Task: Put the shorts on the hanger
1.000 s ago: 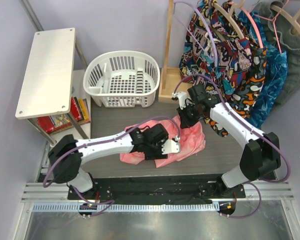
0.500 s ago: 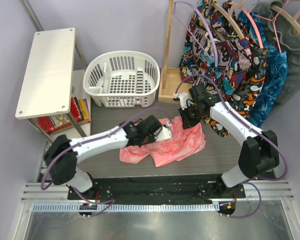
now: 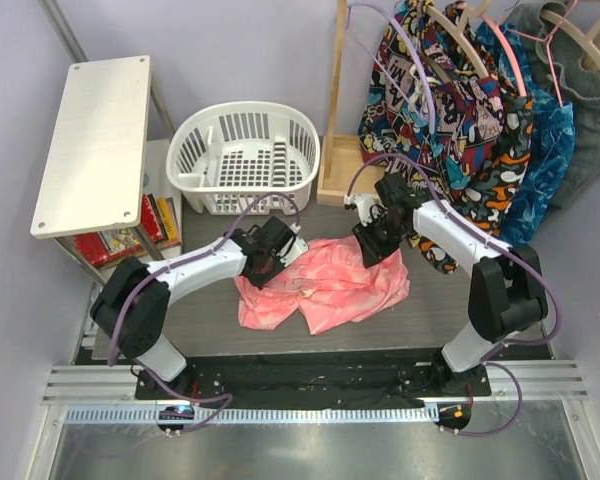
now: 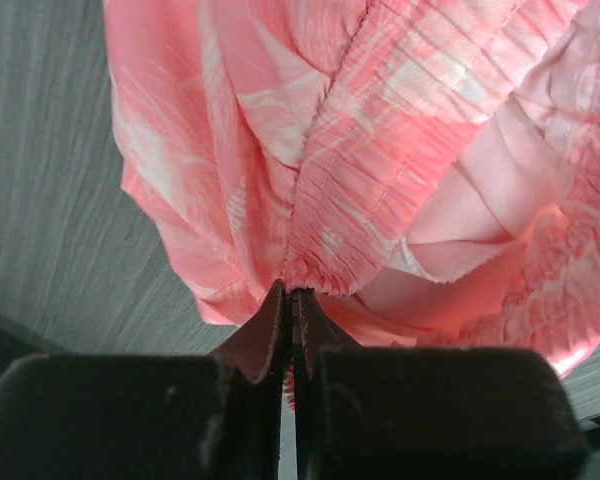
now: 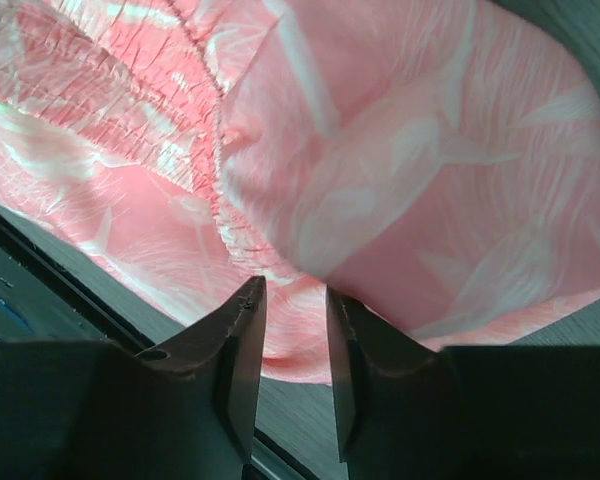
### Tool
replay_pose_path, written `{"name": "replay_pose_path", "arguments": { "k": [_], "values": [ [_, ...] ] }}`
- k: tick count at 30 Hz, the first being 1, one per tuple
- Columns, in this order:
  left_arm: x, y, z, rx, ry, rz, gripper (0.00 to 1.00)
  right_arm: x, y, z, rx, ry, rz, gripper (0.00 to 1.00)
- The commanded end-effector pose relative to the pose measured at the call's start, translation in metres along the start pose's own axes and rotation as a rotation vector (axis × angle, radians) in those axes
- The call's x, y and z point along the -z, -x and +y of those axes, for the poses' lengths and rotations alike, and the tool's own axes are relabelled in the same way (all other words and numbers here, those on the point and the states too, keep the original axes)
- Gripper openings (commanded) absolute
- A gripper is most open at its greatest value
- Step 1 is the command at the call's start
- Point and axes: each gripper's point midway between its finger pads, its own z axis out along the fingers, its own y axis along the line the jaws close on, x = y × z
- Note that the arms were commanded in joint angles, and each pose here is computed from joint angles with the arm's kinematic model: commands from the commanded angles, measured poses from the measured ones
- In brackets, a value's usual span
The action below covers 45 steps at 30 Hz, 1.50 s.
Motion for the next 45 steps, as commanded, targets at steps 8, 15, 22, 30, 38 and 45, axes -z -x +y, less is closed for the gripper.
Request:
{"name": "replay_pose_path", "arguments": {
  "k": [8,15,22,30,38,45],
  "values": [
    [0.057,0.028,-0.014,0.071,-0.155,-0.182,0.55,0.087,0.026,0.042,0.240,0.040,-0.191,0.57],
    [0.130,0.048,-0.013,0.026,-0.286,-0.319,0.76,0.179,0.049,0.062,0.370,-0.094,-0.425,0.61],
    [0.204,0.094,0.027,-0.102,-0.165,-0.492,0.99,0.244,0.101,0.061,0.226,-0.222,-0.708,0.69],
    [0.275,0.126,0.080,-0.054,-0.019,-0.675,1.00,0.310,0.172,0.029,0.021,-0.246,-0.948,0.82],
    [0.283,0.112,0.090,0.051,-0.081,-0.730,1.00,0.413,0.222,-0.027,-0.010,-0.420,-1.190,0.88],
    [0.288,0.110,0.102,0.119,-0.062,-0.760,1.00,0.377,0.230,-0.067,-0.028,-0.470,-1.113,0.90]
  ]
}}
